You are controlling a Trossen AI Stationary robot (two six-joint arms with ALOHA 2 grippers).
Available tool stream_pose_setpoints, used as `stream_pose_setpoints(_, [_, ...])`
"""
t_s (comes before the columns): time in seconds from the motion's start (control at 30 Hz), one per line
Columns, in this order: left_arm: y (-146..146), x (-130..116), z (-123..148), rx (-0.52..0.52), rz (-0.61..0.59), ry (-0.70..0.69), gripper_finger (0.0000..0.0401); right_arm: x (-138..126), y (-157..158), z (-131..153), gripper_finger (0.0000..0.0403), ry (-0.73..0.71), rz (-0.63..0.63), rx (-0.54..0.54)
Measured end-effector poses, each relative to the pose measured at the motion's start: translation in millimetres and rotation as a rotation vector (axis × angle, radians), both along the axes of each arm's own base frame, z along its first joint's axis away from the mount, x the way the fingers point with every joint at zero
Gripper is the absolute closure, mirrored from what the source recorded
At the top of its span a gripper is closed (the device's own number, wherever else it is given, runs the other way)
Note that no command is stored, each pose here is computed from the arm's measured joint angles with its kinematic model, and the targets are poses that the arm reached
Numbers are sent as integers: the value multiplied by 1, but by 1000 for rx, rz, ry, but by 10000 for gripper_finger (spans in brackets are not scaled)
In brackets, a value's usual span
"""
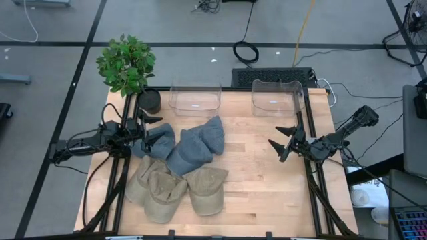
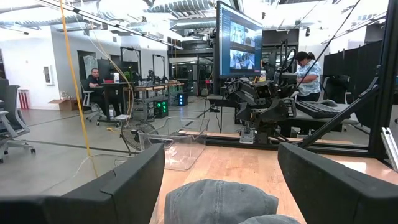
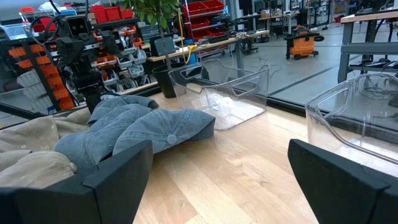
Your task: Pick & Place hat
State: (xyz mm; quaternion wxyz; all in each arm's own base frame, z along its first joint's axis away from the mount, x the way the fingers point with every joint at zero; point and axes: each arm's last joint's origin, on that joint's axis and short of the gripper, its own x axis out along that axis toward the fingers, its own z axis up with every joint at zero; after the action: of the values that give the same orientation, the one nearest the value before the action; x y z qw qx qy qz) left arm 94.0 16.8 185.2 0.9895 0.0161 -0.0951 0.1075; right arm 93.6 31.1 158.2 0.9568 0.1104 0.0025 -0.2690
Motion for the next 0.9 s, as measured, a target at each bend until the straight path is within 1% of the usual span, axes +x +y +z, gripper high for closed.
stream_pose_setpoints(0.07, [0, 0, 0, 0, 0, 0, 77, 0, 0, 3, 41, -28, 1, 17])
stream_pose_setpoints(0.13, [0, 0, 0, 0, 0, 1, 77, 1, 1, 3, 41, -3, 28, -21])
stream_pose_setpoints(0.17, [0, 0, 0, 0, 0, 0, 77, 1, 2, 3, 41, 15, 70, -43])
stream_pose_setpoints(0.2, [0, 0, 0, 0, 0, 1, 77, 2, 3, 2, 41, 29, 134, -62])
stream_pose_setpoints(0.27, [0, 0, 0, 0, 0, 0, 77, 4, 8, 2, 41, 46, 301, -86])
stream_pose_setpoints(0.37, [0, 0, 0, 0, 0, 1, 77, 5, 15, 4, 41, 38, 555, -94])
stream_pose_setpoints(0.47, [0, 0, 0, 0, 0, 0, 77, 4, 20, 8, 41, -15, 703, -74])
stream_pose_setpoints(0.57, [0, 0, 0, 0, 0, 0, 77, 4, 21, 20, 41, -140, 754, -35])
stream_pose_setpoints(0.63, [0, 0, 0, 0, 0, 0, 77, 3, 21, 30, 41, -251, 761, 20])
stream_pose_setpoints(0.7, [0, 0, 0, 0, 0, 1, 77, 2, 20, 36, 41, -323, 761, 72])
stream_pose_setpoints(0.73, [0, 0, 0, 0, 0, 0, 77, 1, 20, 38, 41, -348, 760, 75])
stream_pose_setpoints(0.8, [0, 0, 0, 0, 0, 0, 77, 0, 19, 41, 41, -376, 752, 33])
stream_pose_setpoints(0.87, [0, 0, 0, 0, 0, 0, 77, 0, 19, 42, 41, -377, 746, -18])
stream_pose_setpoints(0.9, [0, 0, 0, 0, 0, 0, 77, 0, 19, 42, 41, -371, 745, -26])
